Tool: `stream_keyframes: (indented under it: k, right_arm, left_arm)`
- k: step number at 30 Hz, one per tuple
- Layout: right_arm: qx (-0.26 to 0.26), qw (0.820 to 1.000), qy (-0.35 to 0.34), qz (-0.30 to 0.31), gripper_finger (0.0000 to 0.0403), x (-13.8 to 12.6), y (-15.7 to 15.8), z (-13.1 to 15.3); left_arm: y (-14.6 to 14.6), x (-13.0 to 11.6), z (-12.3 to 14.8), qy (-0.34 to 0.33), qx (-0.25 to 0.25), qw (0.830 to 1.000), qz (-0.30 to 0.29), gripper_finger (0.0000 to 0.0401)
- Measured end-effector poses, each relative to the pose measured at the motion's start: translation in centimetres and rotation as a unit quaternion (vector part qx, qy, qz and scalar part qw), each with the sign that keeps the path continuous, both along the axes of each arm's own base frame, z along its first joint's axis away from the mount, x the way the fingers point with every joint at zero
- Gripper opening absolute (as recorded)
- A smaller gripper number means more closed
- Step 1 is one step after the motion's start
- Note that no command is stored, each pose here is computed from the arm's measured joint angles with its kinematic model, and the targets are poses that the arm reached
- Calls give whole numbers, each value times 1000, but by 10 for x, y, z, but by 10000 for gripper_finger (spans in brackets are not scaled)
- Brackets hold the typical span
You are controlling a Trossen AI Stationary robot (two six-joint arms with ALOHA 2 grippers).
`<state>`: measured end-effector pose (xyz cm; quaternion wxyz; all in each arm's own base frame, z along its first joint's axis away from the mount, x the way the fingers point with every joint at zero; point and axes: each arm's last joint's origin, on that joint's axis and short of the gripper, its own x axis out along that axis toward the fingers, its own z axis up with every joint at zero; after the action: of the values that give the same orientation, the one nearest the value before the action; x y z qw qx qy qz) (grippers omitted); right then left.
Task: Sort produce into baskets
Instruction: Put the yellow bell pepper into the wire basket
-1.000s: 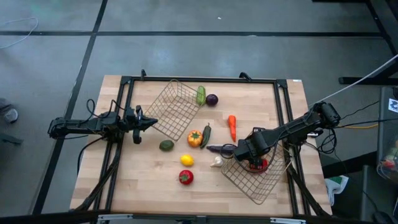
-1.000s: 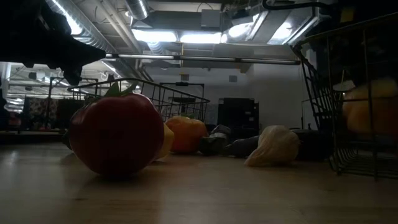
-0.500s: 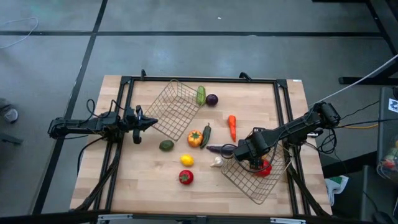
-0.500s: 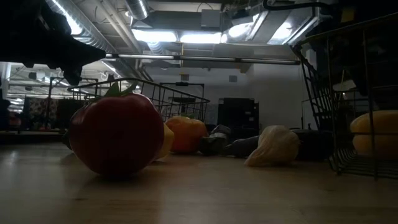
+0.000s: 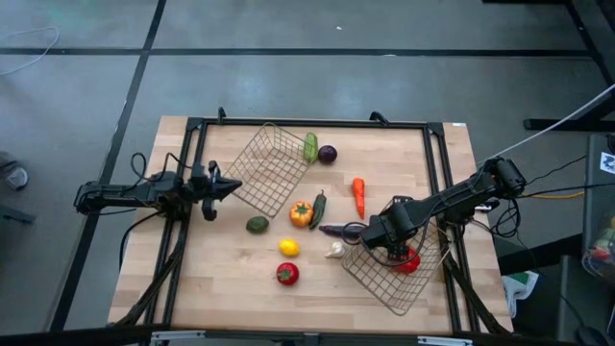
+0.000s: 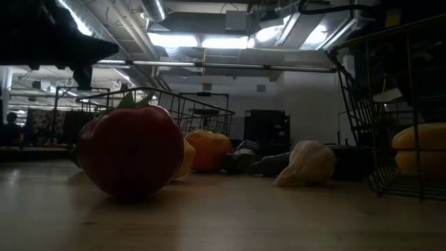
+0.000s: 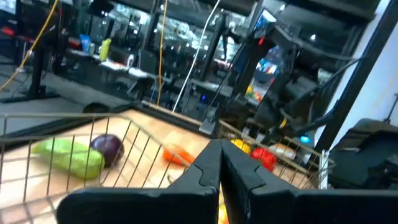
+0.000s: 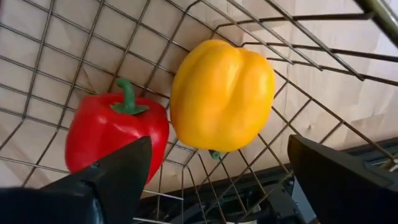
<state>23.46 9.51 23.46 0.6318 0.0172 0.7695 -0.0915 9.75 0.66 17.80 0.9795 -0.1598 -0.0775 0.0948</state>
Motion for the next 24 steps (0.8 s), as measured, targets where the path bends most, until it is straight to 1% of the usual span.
stream_keyframes:
  k: [3,8,13,17,19,20,24]
  right_arm:
    - [-1,1000,3,0,370,-1,0,0]
    - [-3,1000,7,0,370,-1,-1,0]
    - [-3,1000,6,0,370,-1,0,0]
    - [-3,1000,6,0,370,-1,0,0]
    - [-3,1000,6,0,370,-1,0,0]
    - [-3,1000,6,0,370,-1,0,0]
    - [-3,1000,6,0,370,-1,0,0]
  left_arm:
    - [-1,0,4,-16,8,1000,-7,0]
    - [-5,0,15,-13,31,999,-23,0]
    - [-8,5,37,8,72,997,-32,0]
    - [-11,16,54,40,105,993,-38,0]
    - [-12,23,61,59,102,992,-45,3]
    - [-13,26,65,64,92,992,-48,7]
    - [-16,40,81,74,51,994,-59,42]
